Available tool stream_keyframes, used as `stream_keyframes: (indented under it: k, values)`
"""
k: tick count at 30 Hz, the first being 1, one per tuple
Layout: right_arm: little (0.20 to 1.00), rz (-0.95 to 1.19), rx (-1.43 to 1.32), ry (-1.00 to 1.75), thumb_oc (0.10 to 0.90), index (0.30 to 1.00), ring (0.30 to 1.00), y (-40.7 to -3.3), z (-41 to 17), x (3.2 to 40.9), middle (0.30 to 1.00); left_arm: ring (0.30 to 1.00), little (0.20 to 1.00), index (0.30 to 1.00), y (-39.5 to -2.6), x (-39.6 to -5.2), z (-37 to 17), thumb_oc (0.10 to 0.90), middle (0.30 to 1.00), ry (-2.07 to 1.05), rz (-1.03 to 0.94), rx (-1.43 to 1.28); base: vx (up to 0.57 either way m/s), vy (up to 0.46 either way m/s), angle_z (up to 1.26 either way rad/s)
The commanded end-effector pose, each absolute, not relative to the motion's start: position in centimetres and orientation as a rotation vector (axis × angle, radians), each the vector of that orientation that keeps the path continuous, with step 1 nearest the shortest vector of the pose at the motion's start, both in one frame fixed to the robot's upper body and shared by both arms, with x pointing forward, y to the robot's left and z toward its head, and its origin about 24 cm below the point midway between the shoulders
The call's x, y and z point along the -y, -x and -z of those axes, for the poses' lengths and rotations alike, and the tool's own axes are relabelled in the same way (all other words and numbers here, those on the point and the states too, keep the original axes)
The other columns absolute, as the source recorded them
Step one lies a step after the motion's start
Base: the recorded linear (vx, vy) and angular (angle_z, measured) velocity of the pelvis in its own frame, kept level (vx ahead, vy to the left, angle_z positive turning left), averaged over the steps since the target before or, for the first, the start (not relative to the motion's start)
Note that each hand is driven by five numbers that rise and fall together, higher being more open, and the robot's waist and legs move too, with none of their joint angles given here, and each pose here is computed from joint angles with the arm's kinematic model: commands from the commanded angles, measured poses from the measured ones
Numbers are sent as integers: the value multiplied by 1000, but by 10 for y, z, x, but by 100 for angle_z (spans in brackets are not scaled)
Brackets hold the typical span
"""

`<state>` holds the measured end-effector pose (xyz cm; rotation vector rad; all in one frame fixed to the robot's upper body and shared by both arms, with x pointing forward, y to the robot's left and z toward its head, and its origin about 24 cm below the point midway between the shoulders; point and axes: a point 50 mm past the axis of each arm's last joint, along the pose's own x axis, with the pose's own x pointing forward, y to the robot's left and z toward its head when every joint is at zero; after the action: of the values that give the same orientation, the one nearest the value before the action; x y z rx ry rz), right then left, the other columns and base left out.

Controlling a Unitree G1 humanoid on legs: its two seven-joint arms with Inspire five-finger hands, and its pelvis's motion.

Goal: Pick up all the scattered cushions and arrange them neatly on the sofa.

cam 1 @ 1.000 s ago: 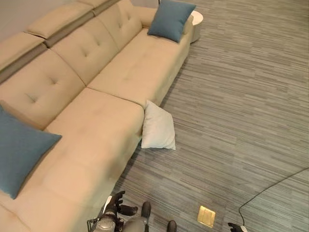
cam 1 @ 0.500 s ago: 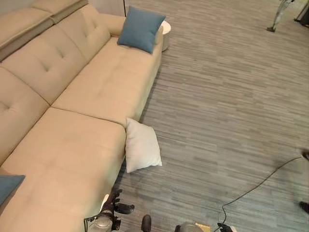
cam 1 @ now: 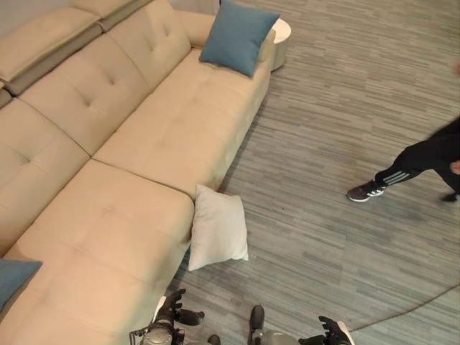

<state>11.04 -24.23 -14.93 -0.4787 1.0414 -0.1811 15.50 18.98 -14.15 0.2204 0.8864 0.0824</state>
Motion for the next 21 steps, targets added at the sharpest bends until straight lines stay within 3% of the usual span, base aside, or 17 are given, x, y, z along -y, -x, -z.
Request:
stream_keyframes:
  k: [1,7,15,17,21]
  values:
    - [900,238,-978,497,800,900,900,-115,141,257,900,900,900,900,-192,-190,119,800,900,-208,-99,-714,162,-40,7]
    - [900,259,-1017,497,800,900,900,-103,144,260,900,900,900,900,-194,-191,118,800,900,-236,-97,-705,230,69,27]
    - [900,260,-1055,507,800,900,900,-93,148,259,900,900,900,900,-192,-200,116,800,900,-238,-155,-697,142,164,-22]
    - [900,247,-904,526,800,900,900,-142,132,257,900,900,900,900,-208,-206,104,800,900,-234,-163,-627,-186,155,-23]
    - [900,230,-794,521,800,900,900,-174,120,246,900,900,900,900,-248,-200,74,800,900,-261,-163,-473,-151,43,-4]
